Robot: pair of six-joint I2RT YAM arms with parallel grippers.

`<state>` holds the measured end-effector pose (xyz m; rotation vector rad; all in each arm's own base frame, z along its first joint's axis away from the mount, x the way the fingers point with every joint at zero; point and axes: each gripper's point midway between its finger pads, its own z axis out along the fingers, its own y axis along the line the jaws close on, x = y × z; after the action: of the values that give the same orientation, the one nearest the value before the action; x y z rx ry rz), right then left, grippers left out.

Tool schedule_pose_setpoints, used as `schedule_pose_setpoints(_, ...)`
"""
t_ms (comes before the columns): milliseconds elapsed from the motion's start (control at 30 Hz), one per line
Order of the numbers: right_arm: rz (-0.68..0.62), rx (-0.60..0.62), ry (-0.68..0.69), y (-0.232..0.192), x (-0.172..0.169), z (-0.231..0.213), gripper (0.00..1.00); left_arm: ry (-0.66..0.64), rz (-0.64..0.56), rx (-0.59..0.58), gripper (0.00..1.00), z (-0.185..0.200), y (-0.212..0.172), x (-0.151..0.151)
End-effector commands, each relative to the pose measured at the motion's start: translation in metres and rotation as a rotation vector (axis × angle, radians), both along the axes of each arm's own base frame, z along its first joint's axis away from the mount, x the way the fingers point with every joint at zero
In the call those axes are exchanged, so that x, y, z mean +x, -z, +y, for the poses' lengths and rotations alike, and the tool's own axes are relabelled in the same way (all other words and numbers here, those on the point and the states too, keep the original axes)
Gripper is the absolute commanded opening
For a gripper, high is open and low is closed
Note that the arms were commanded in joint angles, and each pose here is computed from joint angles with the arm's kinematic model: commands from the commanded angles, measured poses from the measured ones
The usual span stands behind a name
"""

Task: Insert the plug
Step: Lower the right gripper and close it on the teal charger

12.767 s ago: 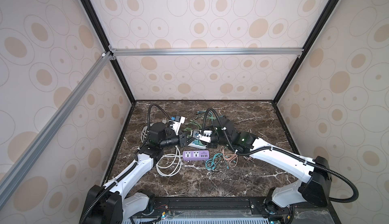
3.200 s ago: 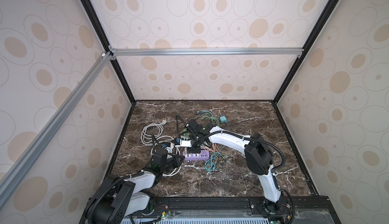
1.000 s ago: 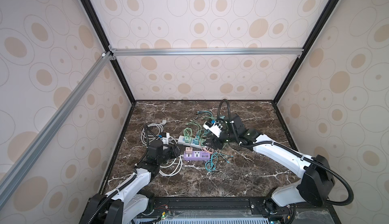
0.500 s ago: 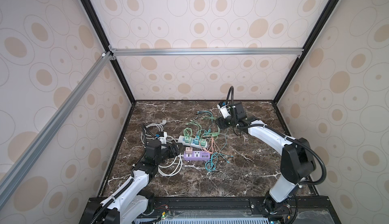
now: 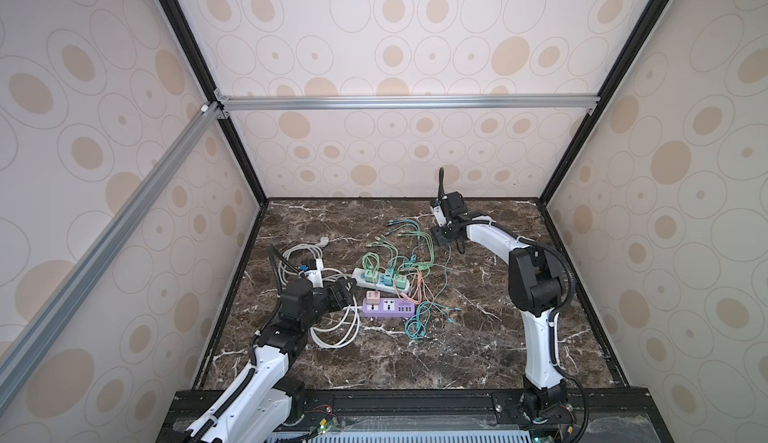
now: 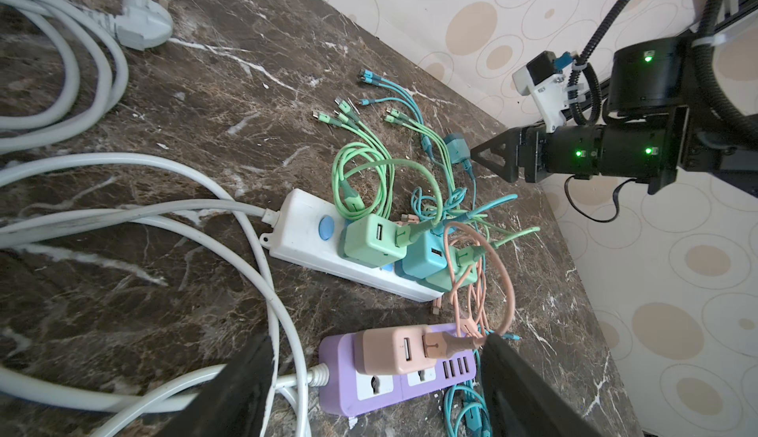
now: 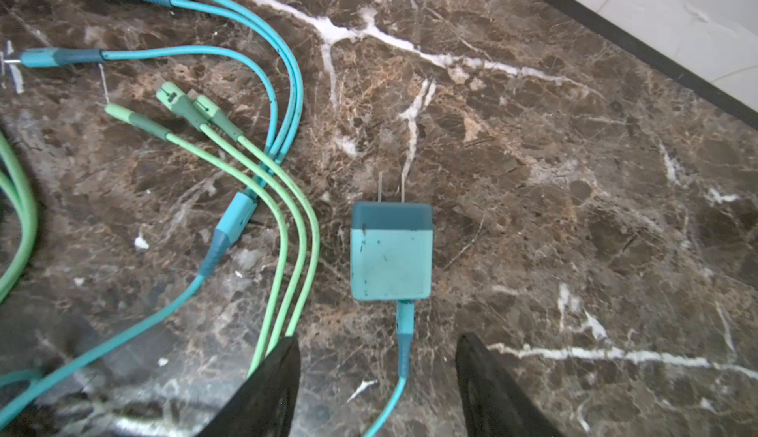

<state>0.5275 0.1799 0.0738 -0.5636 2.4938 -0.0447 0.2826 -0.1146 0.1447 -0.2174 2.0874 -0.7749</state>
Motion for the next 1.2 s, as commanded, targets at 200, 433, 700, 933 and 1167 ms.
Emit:
schedule_pose_setpoints(200,0.099,0.088,0.036,0.017,0.01,-0.008,0.62,-0.026,-0.059,0.038,0.8,0.008,-0.028,0.005)
schedule_pose_setpoints(433,0.155,0.112,0.04,0.026,0.015,-0.005,0.6,-0.035,-0.07,0.046,0.8,0.01,-0.031,0.003)
schedule_pose_setpoints(700,0.198,0.119,0.043,0.035,0.015,-0.002,0.58,-0.037,-0.075,0.067,0.81,0.013,-0.03,0.001)
schedule_pose_setpoints(933,0.214,0.118,0.055,0.041,0.017,-0.001,0.57,-0.039,-0.083,0.082,0.81,0.014,-0.032,0.001)
schedule_pose_setpoints(1167,0.234,0.117,0.067,0.048,0.019,-0.001,0.53,-0.04,-0.083,0.089,0.81,0.015,-0.031,0.001)
